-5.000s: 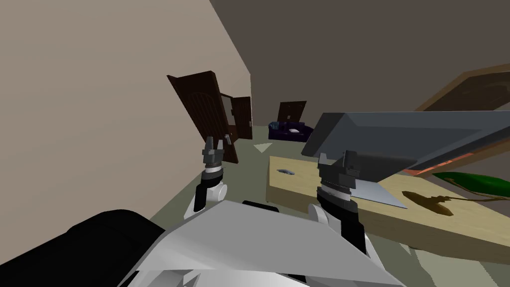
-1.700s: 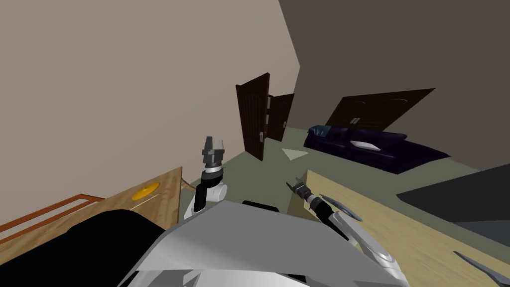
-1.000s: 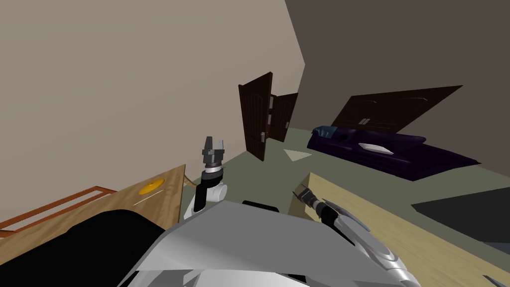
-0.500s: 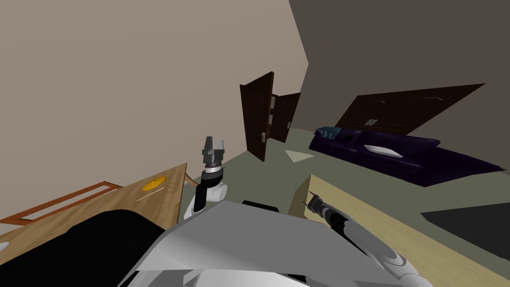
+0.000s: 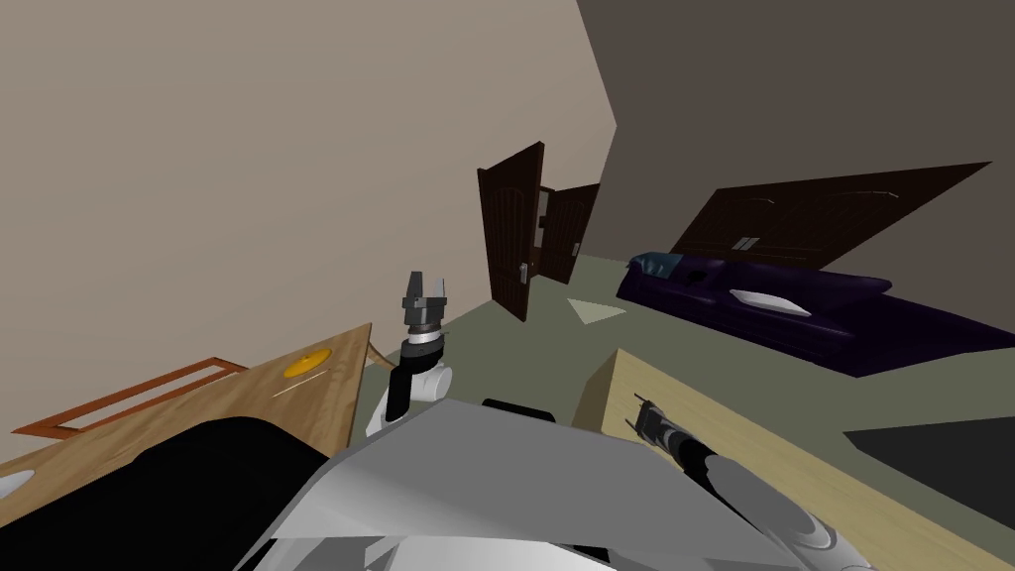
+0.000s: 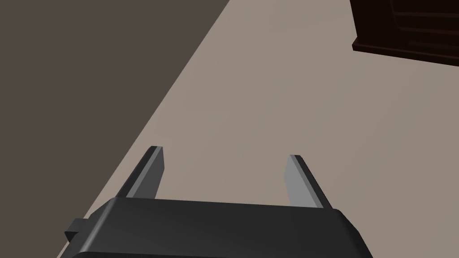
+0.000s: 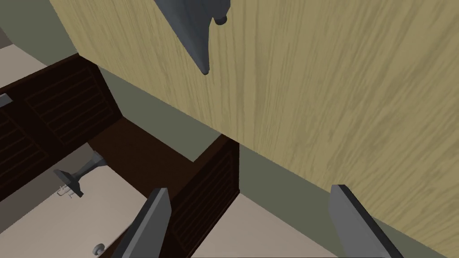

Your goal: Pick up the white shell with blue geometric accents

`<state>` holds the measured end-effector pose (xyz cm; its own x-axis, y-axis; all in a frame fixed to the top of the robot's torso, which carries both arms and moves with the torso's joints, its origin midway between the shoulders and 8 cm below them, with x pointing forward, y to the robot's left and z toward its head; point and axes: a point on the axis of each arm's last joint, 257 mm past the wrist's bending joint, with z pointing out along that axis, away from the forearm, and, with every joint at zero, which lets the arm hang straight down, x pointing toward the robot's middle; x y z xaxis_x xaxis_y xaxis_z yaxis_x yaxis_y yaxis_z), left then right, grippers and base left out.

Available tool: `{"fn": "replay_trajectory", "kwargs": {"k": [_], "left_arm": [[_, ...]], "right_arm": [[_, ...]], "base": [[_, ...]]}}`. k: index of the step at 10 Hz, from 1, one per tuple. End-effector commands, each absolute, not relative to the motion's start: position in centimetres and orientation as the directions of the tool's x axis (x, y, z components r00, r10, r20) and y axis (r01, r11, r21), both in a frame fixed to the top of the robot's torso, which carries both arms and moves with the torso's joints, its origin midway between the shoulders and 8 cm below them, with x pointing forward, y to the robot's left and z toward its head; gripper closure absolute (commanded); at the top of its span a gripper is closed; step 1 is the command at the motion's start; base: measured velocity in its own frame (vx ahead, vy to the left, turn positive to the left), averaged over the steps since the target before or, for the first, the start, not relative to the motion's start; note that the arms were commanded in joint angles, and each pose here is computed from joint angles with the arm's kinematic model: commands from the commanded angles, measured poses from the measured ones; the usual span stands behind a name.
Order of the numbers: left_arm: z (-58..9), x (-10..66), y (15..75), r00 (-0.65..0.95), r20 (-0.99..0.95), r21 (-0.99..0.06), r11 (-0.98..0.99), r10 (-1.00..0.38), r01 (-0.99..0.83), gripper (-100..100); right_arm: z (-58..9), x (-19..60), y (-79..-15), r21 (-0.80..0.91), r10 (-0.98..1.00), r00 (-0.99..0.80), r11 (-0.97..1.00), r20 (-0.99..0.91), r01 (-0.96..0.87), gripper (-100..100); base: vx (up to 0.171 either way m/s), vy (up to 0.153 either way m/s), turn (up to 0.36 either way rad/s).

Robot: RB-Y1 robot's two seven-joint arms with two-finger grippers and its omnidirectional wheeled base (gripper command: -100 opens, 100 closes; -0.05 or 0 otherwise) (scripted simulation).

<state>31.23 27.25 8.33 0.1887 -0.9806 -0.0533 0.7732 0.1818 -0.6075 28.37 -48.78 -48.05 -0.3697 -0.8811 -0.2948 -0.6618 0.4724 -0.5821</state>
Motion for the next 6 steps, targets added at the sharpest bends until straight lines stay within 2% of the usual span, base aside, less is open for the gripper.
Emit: {"fn": "replay_trajectory", "kwargs": {"k": [1,6], "left_arm": [[8.3,31.2,27.3,0.189,-0.053,-0.607,0.182,-0.981,0.773,0],[8.3,31.2,27.3,0.189,-0.053,-0.607,0.182,-0.981,0.773,0]], "right_arm": [[-48.5,26.9,-51.7,-0.604,-0.912,-0.362,0.402,-0.193,-0.688,-100],[-48.9,23.8,-56.9,-0.611,-0.945,-0.327,0.263,-0.005,-0.747,-100]], "base": [[0.022,-0.051,0.023],[0.010,-0.053,0.009]]}}
